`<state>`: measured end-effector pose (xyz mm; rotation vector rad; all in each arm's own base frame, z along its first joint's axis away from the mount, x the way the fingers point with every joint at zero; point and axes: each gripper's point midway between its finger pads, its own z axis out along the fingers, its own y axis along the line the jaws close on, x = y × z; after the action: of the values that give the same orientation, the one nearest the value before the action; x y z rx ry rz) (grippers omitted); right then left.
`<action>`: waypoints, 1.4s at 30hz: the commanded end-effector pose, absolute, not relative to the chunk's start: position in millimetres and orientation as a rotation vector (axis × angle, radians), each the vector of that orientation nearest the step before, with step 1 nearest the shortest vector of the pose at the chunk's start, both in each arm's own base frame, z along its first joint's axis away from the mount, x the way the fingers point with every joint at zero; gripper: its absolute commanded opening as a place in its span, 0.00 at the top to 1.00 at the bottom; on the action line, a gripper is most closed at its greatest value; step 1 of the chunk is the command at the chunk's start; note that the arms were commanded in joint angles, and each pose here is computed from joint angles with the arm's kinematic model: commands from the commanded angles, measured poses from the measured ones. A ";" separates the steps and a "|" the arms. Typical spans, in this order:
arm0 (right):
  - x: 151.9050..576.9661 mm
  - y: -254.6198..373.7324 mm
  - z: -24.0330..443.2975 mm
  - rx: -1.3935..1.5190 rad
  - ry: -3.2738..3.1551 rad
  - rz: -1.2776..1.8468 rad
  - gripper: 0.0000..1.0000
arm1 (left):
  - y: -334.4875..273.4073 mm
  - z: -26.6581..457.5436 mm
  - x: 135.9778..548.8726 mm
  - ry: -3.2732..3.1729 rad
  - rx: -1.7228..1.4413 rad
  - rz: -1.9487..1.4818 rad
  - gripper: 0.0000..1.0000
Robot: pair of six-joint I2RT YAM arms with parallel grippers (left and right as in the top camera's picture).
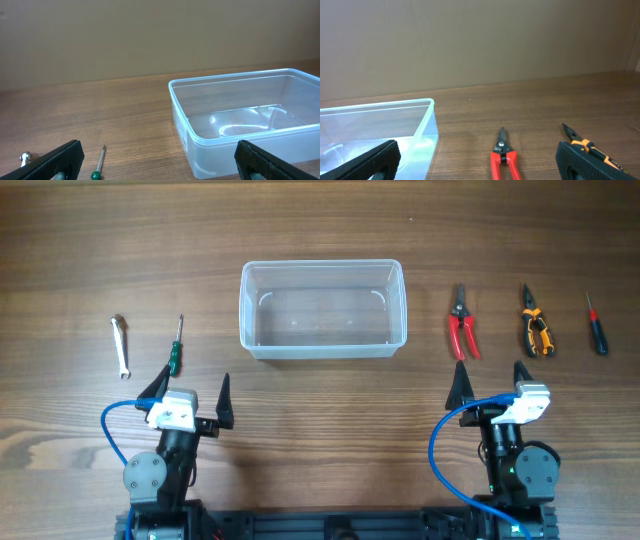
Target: Pack container
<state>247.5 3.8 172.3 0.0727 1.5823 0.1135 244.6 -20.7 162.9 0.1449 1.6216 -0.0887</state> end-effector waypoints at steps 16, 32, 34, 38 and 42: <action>246.6 7.9 175.6 0.047 1.568 0.122 0.00 | -21.4 160.6 244.6 1.622 0.156 -0.080 0.00; 244.2 1.1 204.0 0.146 1.490 0.171 0.00 | -21.5 160.6 244.6 1.622 0.156 -0.080 0.00; 239.2 -9.8 227.2 0.155 1.442 0.086 0.00 | -21.5 160.6 244.6 1.622 0.156 -0.080 0.00; 216.6 -54.9 265.4 0.331 1.438 -0.144 0.00 | -21.4 160.6 244.6 1.622 0.156 -0.080 0.00; 197.1 -85.1 294.9 0.442 1.516 -0.332 0.00 | -21.4 160.7 244.6 1.622 0.156 -0.080 0.00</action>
<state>217.7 -47.3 255.7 0.3036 1.5360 -0.1107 244.6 -20.7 162.9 0.1449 1.6216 -0.0887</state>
